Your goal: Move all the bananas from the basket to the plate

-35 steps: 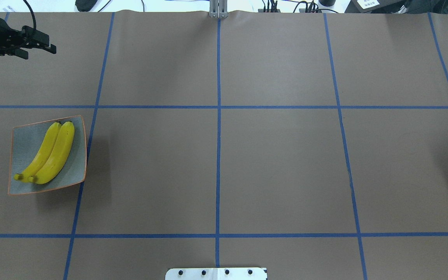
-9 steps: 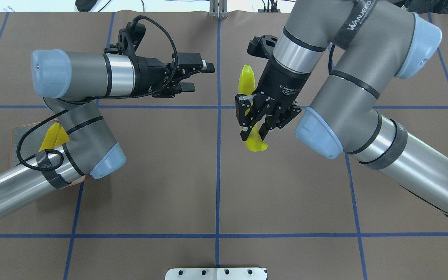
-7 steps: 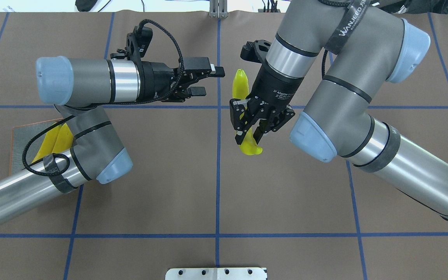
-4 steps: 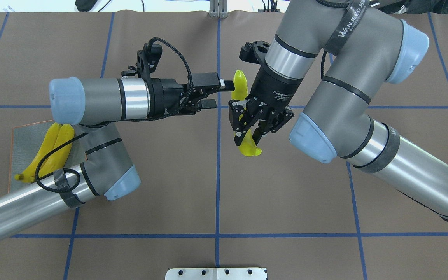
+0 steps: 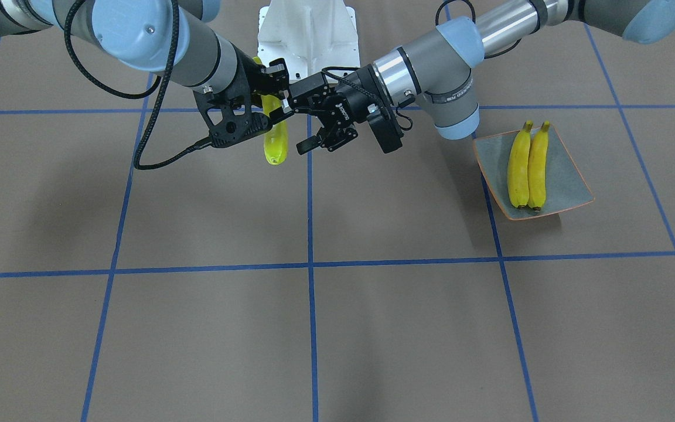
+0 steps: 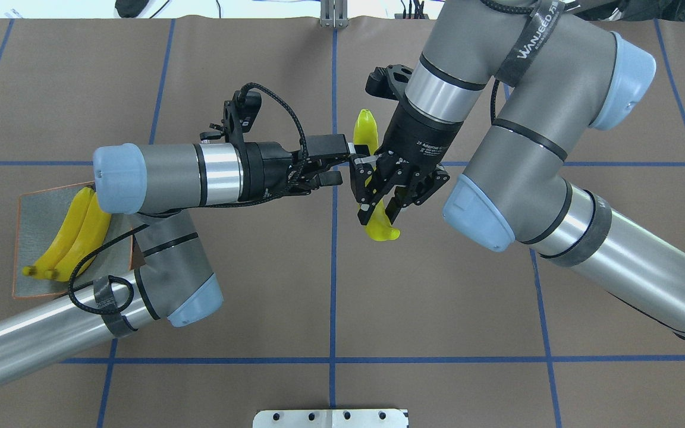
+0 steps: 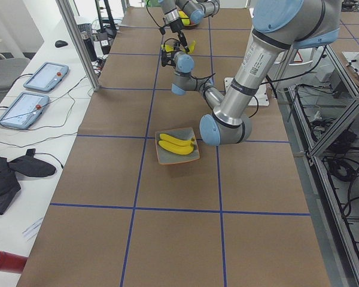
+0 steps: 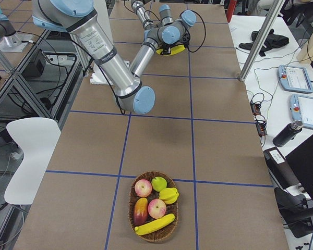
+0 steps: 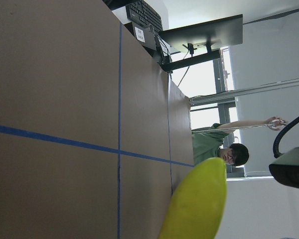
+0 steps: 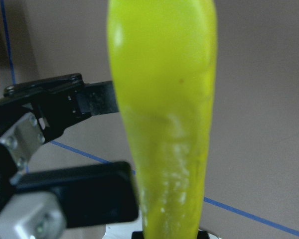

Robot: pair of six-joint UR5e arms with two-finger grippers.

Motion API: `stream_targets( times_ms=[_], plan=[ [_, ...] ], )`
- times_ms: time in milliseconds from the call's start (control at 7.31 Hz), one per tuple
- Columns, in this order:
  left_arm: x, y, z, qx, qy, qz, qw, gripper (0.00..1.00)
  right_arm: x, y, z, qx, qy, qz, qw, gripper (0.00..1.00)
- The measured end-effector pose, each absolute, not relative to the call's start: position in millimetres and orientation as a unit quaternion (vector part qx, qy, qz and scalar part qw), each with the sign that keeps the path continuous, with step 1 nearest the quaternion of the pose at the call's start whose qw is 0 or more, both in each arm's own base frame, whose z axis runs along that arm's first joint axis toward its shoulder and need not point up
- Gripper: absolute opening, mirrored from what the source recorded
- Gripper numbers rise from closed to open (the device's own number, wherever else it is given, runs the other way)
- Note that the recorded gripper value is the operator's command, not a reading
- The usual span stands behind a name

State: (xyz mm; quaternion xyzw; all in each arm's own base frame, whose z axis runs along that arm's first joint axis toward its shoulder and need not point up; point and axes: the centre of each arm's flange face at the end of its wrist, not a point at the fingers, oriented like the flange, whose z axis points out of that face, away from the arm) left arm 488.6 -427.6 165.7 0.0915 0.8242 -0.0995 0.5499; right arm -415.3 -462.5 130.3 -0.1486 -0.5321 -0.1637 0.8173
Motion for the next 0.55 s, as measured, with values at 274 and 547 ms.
stream_targets(
  times_ms=[274, 547],
  plan=[
    [492.8, -426.0, 161.5, 0.092, 0.826, -0.102, 0.547, 0.83, -418.1, -459.5, 131.3, -0.148, -0.533, -0.168, 0.816, 0.00],
    [497.3, -425.8, 158.3, 0.091, 0.826, -0.103, 0.546, 0.76, -418.4, -458.2, 131.2, -0.148, -0.534, -0.169, 0.815, 0.00]
  ],
)
